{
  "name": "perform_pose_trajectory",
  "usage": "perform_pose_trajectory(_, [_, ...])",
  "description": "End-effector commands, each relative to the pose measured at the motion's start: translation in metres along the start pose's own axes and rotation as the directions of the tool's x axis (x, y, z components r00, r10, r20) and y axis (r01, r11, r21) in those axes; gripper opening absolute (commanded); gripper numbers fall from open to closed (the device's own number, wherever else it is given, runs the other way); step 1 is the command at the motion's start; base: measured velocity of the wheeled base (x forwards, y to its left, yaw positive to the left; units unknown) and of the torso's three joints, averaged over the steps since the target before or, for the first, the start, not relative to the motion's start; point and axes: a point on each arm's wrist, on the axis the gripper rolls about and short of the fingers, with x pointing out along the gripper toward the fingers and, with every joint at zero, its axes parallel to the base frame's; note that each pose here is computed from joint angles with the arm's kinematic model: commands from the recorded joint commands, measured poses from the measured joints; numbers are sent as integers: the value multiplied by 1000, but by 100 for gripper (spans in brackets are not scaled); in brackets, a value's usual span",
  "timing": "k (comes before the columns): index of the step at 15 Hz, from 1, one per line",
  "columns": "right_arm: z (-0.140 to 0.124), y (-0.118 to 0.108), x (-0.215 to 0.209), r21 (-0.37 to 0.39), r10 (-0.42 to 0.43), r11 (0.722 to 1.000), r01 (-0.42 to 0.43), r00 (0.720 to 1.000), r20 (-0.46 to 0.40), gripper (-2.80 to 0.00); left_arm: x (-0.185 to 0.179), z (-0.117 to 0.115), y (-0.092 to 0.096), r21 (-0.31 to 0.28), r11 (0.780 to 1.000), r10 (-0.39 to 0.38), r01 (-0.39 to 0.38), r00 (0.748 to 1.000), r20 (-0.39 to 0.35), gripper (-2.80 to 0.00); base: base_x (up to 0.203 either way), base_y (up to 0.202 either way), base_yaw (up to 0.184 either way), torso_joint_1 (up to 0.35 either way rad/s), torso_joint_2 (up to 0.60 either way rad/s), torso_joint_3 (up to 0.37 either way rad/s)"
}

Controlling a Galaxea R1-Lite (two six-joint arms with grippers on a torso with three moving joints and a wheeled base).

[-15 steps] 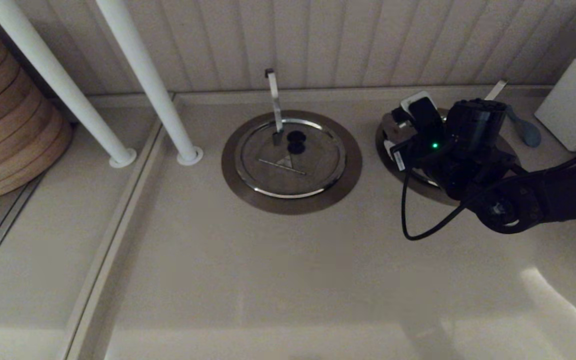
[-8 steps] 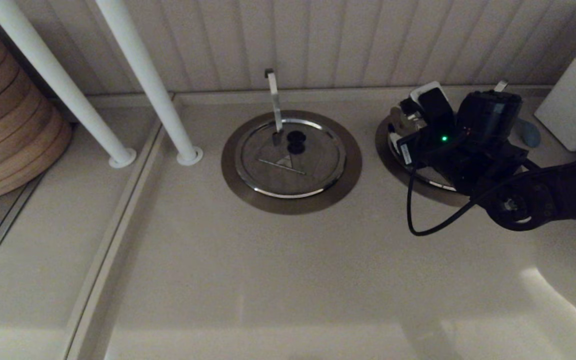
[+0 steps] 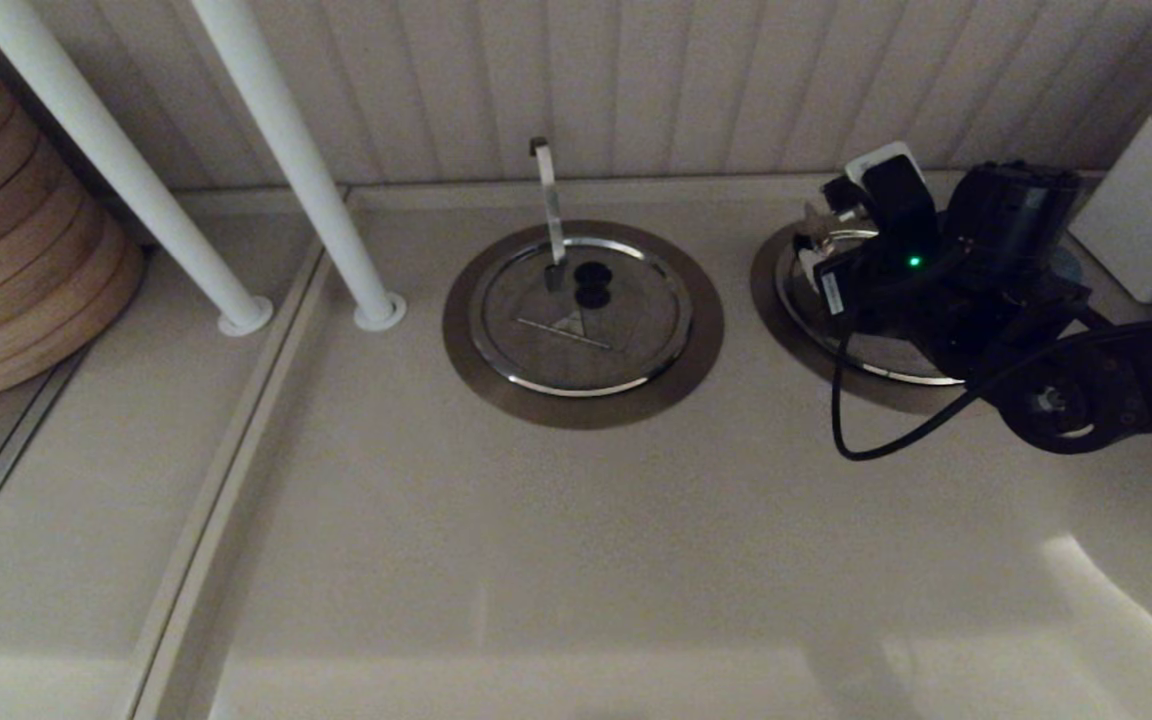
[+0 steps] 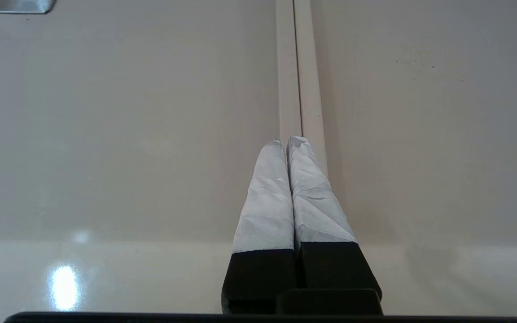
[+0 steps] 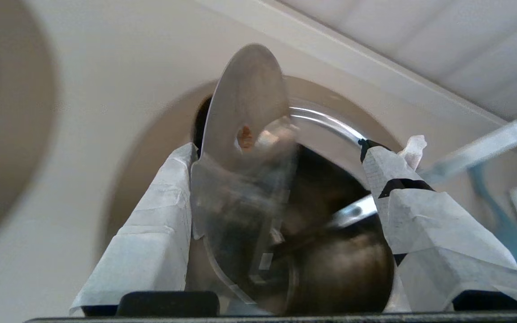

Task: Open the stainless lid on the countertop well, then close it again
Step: Close the lid

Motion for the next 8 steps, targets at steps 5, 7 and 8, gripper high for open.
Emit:
perform_pose_trajectory(5, [11, -18, -8, 10, -40, 999, 40, 999, 31, 0, 0, 0, 0, -1, 1000, 1, -1, 1000, 0, -280, 0, 0, 0, 0, 0, 0])
perform_pose_trajectory(7, [17, -23, -13, 17, -50, 999, 49, 998, 46, 0, 0, 0, 0, -1, 1000, 1, -1, 1000, 0, -280, 0, 0, 0, 0, 0, 0])
perform_pose_trajectory(8, [21, -28, -17, 21, -57, 998, 56, 997, 55, 0, 0, 0, 0, -1, 1000, 1, -1, 1000, 0, -280, 0, 0, 0, 0, 0, 0])
